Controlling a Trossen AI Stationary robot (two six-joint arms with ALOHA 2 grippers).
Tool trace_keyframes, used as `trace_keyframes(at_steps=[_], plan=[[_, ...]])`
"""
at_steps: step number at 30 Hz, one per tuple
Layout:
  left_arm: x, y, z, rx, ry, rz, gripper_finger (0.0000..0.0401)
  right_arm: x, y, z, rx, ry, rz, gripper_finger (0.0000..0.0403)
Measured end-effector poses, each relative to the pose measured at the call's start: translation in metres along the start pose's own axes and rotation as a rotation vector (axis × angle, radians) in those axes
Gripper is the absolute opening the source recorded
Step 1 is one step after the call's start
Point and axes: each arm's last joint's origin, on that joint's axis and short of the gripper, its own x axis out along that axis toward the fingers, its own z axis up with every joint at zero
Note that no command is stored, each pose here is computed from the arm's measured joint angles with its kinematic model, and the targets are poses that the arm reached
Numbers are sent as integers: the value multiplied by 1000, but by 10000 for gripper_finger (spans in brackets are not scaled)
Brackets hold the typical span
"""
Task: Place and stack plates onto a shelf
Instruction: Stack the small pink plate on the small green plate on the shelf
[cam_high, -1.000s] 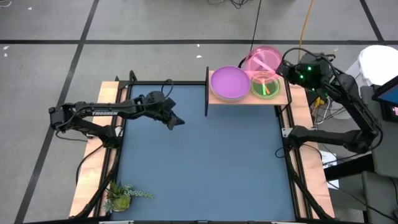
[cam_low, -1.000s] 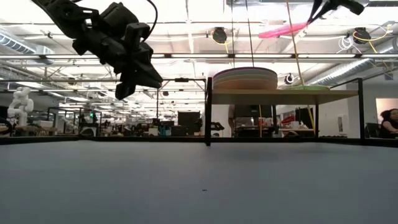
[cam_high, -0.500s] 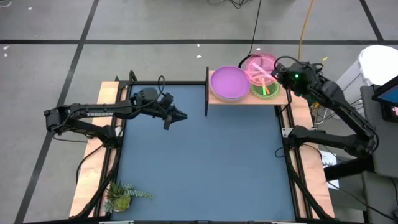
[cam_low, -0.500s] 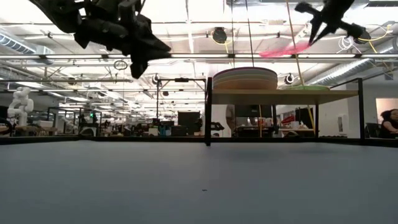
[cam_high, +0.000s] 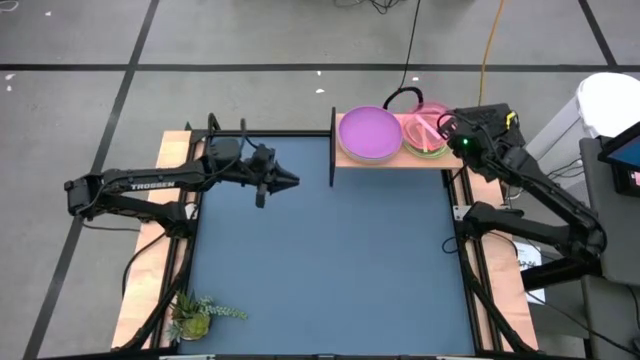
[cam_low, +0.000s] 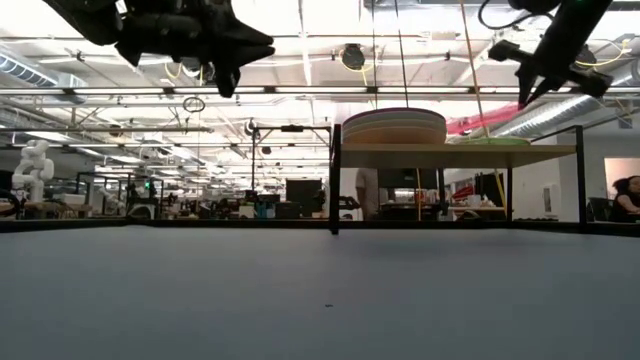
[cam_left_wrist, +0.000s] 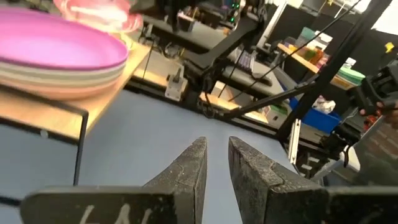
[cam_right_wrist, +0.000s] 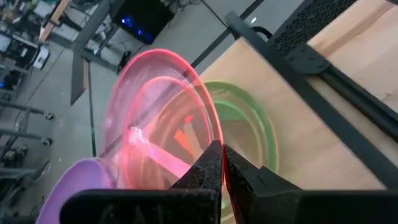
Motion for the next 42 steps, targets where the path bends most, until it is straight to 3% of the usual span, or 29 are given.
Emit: trace_keyframes(at_steps=[9,18,42], plan=[[0,0,1,9,-9,-3,72,4,-6,-2,8,-53,-18,0],[0,0,1,27,-10,6,72,8,-8,-5,-25,-40,-72,0],[0,0,1,23,-10,6,72,12,-6,-8,-33,-27,-82,0]])
